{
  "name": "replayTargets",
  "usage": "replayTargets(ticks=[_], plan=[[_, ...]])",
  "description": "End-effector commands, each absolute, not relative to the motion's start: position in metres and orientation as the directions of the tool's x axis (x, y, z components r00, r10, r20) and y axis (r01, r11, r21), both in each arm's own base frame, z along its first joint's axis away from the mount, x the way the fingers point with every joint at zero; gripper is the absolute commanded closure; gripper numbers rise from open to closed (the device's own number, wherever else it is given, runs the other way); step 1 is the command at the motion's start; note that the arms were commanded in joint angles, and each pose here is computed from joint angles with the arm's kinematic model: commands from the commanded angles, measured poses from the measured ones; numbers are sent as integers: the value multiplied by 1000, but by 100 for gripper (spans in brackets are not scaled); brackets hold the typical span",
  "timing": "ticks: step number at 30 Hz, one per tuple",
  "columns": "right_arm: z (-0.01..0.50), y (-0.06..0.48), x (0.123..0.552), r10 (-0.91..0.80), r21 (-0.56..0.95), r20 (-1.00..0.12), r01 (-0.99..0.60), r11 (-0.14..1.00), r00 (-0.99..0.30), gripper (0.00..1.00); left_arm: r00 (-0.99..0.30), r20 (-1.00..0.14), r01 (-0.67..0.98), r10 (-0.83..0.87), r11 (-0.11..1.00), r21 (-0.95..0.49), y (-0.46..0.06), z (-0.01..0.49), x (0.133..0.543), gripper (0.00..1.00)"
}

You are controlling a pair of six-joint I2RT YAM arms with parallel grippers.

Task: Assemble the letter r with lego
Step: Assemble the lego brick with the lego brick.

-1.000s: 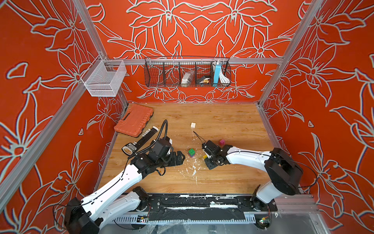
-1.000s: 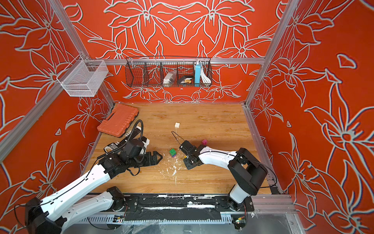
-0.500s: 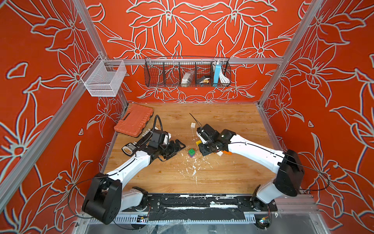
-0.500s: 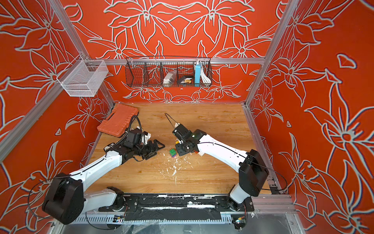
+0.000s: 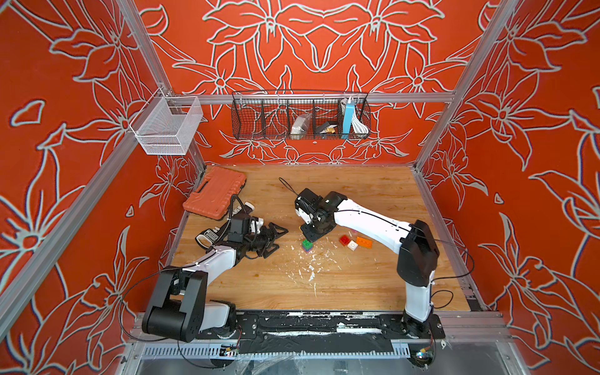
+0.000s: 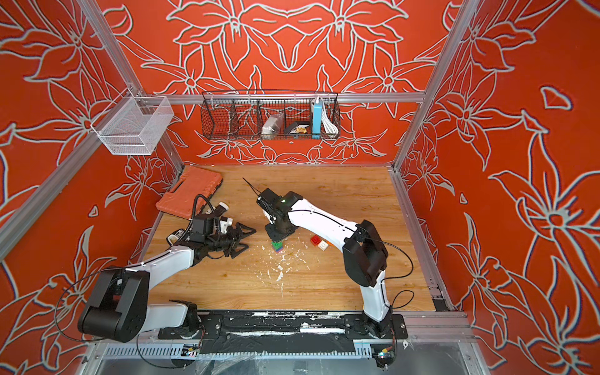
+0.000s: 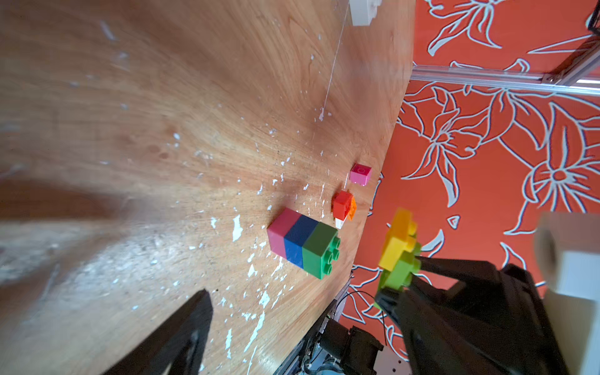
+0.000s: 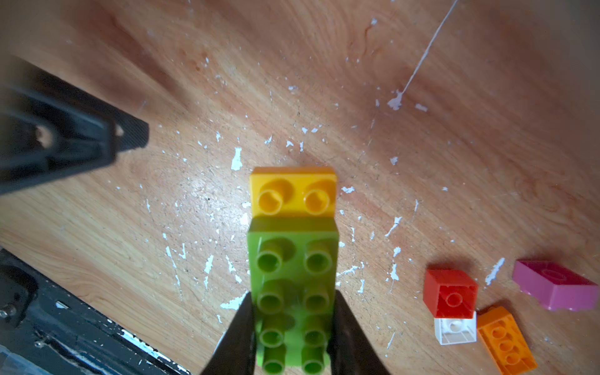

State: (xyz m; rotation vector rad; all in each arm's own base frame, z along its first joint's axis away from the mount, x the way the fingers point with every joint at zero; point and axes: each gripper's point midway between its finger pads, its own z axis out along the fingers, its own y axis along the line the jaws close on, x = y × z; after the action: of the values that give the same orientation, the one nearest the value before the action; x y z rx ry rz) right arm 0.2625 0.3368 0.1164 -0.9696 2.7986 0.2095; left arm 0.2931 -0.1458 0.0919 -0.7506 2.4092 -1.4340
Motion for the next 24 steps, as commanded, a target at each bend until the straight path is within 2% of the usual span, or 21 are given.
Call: replayTargets(ticks=[1,24], plan=[[112,334,251,-631,77,-136,-643,762,-764,100,-834,63,-289,-548,338,-896,-139,100,295,10],[87,356,261,-635,92,-83,-641,762,-768,100,-819,68,-300,-570,323,-898,-121,102,293,10]])
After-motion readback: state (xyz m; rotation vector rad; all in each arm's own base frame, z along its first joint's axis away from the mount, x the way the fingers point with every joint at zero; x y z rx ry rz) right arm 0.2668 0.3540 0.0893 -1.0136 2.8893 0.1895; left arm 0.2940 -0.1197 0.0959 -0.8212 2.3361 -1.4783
